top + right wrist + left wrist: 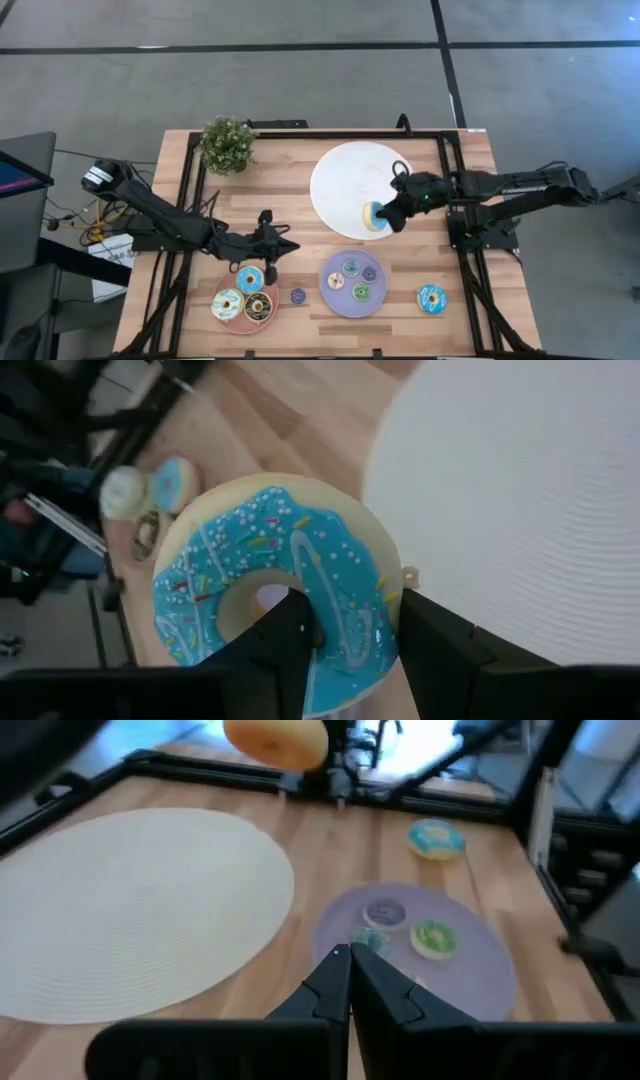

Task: Pick & Place donuts
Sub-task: Put the top big light blue donut on the pink plate

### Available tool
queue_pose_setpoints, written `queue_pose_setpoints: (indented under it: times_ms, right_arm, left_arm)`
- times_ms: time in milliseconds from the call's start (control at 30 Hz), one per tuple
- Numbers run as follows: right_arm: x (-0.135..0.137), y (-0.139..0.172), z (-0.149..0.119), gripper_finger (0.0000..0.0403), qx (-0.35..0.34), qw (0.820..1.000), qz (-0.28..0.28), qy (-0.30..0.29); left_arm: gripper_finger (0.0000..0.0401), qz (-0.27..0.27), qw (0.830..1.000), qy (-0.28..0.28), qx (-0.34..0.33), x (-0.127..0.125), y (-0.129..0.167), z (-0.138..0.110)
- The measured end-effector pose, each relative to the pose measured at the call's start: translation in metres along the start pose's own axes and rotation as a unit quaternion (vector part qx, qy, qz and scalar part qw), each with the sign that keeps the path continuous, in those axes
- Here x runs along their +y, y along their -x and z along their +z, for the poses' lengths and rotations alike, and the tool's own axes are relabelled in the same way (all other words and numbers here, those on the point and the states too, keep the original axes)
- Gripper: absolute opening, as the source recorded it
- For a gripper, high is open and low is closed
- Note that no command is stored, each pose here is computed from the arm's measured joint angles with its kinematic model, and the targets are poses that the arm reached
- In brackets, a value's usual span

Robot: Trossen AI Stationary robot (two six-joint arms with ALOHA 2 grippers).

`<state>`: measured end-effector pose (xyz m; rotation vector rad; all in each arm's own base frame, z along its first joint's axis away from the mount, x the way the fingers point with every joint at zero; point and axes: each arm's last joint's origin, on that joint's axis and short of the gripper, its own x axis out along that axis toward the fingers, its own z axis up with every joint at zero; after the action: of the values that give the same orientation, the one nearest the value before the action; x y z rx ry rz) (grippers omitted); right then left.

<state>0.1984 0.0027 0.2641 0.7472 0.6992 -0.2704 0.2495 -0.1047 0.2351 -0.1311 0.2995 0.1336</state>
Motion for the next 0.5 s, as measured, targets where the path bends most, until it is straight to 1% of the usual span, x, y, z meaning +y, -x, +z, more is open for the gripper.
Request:
queue_pose_setpoints:
  times_ms: [67, 233, 400, 500]
  right_arm:
    - [0.012, -0.010, -0.002, 0.0127, -0.013, 1.000, 0.015, -0.011]
    - [0.041, -0.044, -0.004, 0.0123, 0.001, 1.000, 0.007, -0.029]
    - [0.077, -0.084, 0.004, 0.0123, 0.022, 1.000, -0.009, -0.016]
    - [0.092, -0.112, 0.012, 0.0123, 0.029, 0.999, -0.020, -0.013]
  left_arm:
    - [0.0000, -0.020, 1.000, -0.007, 0.003, 0.002, 0.004, -0.001]
    - [0.0000, -0.027, 0.999, -0.028, 0.030, 0.007, 0.025, 0.001]
    - [0.0000, -0.047, 0.998, -0.035, 0.035, 0.010, 0.048, 0.007]
    - [0.0000, -0.057, 0.997, -0.036, 0.032, 0.011, 0.058, 0.010]
